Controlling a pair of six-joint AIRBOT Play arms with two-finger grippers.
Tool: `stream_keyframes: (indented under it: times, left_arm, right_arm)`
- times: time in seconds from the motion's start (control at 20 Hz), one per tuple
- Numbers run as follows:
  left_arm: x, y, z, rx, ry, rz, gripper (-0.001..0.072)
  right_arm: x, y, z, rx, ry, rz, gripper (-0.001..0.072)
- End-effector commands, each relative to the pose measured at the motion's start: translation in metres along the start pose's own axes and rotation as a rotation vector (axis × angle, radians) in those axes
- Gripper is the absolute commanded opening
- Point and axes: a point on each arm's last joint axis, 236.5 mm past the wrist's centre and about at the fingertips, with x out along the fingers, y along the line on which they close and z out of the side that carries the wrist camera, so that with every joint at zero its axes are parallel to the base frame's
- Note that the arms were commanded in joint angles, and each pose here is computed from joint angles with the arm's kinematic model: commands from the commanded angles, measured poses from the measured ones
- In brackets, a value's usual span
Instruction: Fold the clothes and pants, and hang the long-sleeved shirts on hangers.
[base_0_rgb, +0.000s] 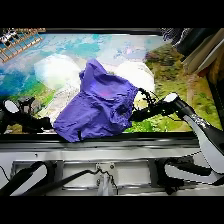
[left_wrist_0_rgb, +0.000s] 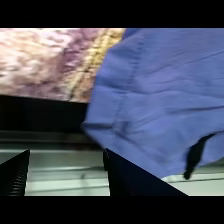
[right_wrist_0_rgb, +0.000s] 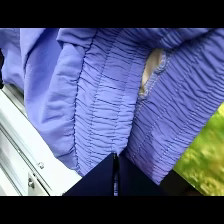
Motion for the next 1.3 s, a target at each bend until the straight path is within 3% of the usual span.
stream_keyframes:
  times: [0.0,0.15,0.5,0.6,0.65,0.7,0.75,0.95,1.25]
  left_arm:
    - [0.004,-0.022,0.011,-0.019,-0.037,-0.100,0.0497]
    - [0.009,-0.052,0.021,-0.020,-0.045,-0.229,0.0496]
    - [0.037,-0.055,0.014,-0.004,0.058,-0.223,0.0486]
    - [0.037,-0.056,0.015,0.006,0.051,-0.224,0.0417]
    - [0.037,-0.058,0.016,0.015,0.046,-0.233,0.0299]
    - [0.036,-0.063,0.017,0.042,0.038,-0.253,0.0118]
    - [0.034,-0.071,0.019,0.077,0.024,-0.286,0.0006]
    - [-0.009,-0.098,0.061,0.120,-0.153,-0.363,0.0004]
    - [-0.169,-0.133,0.185,0.151,-0.762,-0.408,0.0003]
  right_arm:
    - [0.000,-0.001,0.001,0.001,-0.005,-0.002,0.0020]
    - [0.000,-0.001,0.001,0.001,-0.005,-0.002,0.0020]
    - [-0.001,0.003,-0.002,-0.001,0.007,0.010,0.0020]
    - [-0.001,0.003,-0.001,-0.001,0.002,0.008,0.0020]
    - [-0.001,0.003,0.000,0.000,-0.003,0.008,0.0020]
    - [-0.001,0.003,0.003,0.003,-0.012,0.011,0.0020]
    - [-0.001,0.007,0.006,0.009,-0.025,0.024,0.0020]
    - [-0.012,0.033,0.034,0.013,-0.148,0.100,0.0019]
    - [-0.093,0.047,0.134,-0.105,-0.547,-0.068,0.0019]
